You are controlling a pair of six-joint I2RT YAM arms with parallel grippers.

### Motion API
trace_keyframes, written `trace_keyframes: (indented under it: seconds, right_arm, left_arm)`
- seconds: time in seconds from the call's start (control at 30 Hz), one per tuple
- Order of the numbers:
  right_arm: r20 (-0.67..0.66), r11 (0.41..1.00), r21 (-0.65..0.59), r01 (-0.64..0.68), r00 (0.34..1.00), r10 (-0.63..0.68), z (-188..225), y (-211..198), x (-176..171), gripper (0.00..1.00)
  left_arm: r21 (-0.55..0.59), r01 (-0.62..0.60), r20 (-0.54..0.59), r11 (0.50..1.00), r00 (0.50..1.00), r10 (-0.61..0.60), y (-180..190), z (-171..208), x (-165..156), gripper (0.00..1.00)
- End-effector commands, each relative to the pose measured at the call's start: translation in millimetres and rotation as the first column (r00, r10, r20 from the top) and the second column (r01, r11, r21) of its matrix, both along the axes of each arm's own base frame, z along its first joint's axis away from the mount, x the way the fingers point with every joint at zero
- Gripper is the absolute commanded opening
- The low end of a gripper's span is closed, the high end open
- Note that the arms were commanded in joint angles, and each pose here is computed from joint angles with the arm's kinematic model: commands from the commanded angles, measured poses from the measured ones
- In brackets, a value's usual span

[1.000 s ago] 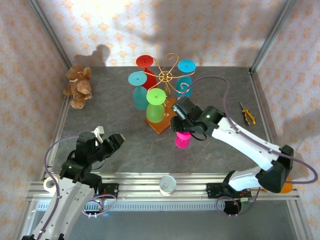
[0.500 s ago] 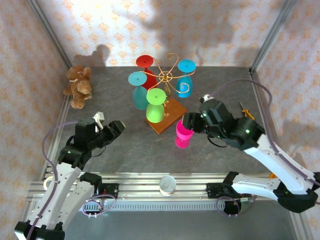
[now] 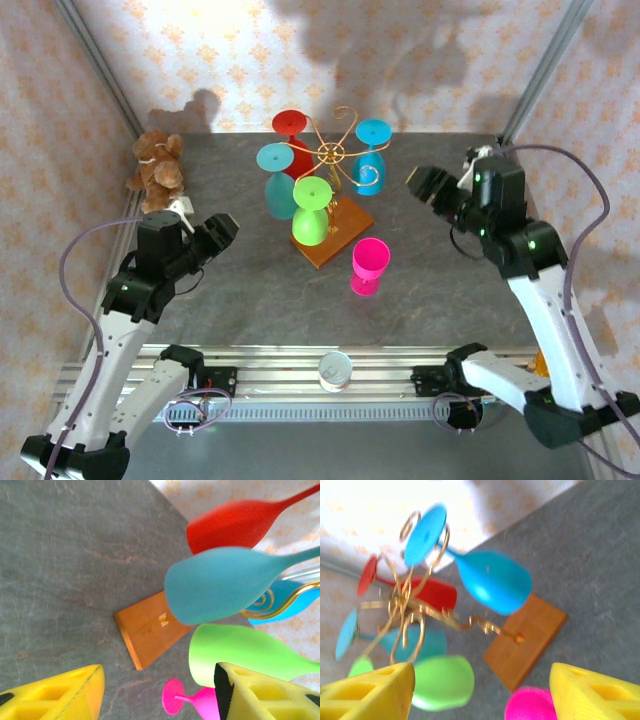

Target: Take the wine glass off the wine glass rack

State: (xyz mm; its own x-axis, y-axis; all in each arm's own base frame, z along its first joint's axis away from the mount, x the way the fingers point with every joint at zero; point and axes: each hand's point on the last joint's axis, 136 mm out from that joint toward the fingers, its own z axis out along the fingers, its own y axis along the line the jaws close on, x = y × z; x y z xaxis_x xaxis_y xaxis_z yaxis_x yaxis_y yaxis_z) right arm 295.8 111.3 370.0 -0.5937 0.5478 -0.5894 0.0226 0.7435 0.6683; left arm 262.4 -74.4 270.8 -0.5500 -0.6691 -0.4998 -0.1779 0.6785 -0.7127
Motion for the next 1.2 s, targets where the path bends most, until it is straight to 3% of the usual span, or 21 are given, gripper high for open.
trace_keyframes:
  seconds: [0.0,0.17,0.27,0.4,0.73,1.17]
  right_arm:
    - [0.077,0.991,0.089,-0.101,0.993,0.094,22,5,30,0.71]
    - [0.095,0.966,0.222,-0.129,0.989,0.111,40,-8,64,0.69]
    - [0.146,0.957,0.215,-0.196,0.975,0.167,52,0,74,0.70]
    - [0.154,0.939,0.236,-0.251,0.964,0.219,52,9,86,0.70]
    - [0.174,0.930,0.270,-0.250,0.963,0.208,43,10,78,0.72]
    - [0.148,0.938,0.238,-0.254,0.963,0.223,32,36,115,0.69]
  left_arm:
    - [0.054,-0.095,-0.003,0.994,0.995,0.095,20,10,-5,0.60]
    - [0.093,-0.148,-0.018,0.985,0.988,0.151,32,25,-5,0.60]
    - [0.085,-0.144,-0.053,0.986,0.988,0.148,29,27,-3,0.59]
    - [0.075,-0.132,-0.004,0.988,0.991,0.132,26,31,4,0.60]
    - [0.019,0.014,-0.059,1.000,0.998,-0.013,-7,25,34,0.59]
    - [0.112,-0.011,-0.012,0.994,1.000,0.012,10,36,13,0.59]
